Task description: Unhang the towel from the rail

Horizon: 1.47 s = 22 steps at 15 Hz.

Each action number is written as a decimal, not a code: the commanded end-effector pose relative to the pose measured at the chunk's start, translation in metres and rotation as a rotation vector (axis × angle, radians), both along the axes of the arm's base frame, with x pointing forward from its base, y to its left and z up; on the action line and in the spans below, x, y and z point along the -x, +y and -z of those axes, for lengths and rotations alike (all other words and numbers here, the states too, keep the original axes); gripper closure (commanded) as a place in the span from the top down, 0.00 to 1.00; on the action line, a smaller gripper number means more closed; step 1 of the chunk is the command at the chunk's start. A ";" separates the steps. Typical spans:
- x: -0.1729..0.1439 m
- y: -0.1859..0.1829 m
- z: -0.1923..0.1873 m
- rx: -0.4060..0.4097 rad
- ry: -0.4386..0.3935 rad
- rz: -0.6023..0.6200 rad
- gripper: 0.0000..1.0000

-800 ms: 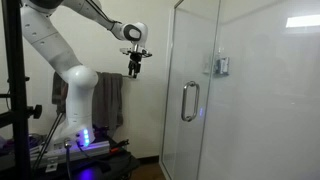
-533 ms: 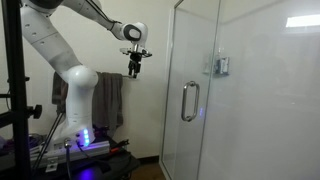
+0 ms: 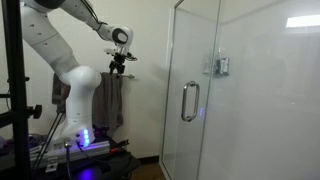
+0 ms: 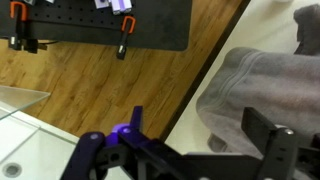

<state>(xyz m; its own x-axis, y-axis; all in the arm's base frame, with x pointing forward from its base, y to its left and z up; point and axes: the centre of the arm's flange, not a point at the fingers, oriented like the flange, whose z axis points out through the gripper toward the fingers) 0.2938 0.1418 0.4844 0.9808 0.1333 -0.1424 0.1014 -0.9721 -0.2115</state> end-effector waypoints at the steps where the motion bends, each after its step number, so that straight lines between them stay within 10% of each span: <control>1: 0.039 0.050 0.003 -0.043 -0.021 -0.199 1.00; 8: 0.026 0.058 0.015 -0.006 -0.055 -0.194 1.00; 17: 0.034 0.186 0.046 -0.118 -0.510 -0.393 1.00; 22: 0.044 0.183 0.033 -0.135 -0.515 -0.383 1.00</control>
